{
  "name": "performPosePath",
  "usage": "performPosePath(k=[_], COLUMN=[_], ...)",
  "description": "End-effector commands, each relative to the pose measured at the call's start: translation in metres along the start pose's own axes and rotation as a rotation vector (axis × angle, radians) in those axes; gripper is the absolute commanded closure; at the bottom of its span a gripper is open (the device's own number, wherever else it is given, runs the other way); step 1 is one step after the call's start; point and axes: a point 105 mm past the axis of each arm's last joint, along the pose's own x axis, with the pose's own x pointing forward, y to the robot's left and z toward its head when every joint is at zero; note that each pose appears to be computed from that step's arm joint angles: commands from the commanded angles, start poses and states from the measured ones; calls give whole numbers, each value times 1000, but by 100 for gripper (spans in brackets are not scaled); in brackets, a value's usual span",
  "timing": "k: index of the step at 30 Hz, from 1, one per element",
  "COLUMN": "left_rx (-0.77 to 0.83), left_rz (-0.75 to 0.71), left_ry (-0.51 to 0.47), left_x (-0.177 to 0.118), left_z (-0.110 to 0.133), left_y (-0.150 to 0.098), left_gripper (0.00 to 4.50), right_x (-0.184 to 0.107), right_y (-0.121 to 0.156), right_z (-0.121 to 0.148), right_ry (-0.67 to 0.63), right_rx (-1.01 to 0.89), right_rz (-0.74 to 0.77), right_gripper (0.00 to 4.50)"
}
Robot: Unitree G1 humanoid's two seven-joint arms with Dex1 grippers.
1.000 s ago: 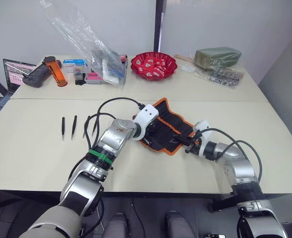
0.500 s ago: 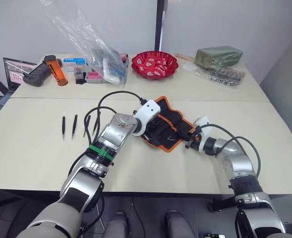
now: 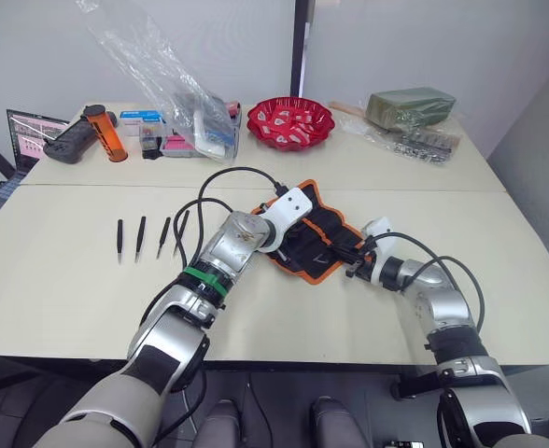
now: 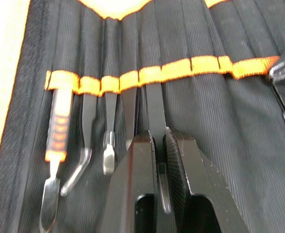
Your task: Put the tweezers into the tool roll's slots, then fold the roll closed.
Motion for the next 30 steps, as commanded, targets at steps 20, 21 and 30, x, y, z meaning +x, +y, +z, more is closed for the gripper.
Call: performPosePath(k=[20,21,30], left_rx=[-25,-45,-159], left_rz=[-29,-32,-82], left_ry=[-60,-67,-168], left_x=[8,4,-66], left_z=[13,14,17], left_y=[21,25,56], left_gripper=[325,297,4], right_x=[-9,-9,-5], right_y=[12,12,7], right_z=[-34,-34,-26], right_ry=[102,103,60], right_rx=[52,52,66], right_rz=[7,7,4], right_gripper=[450,450,450])
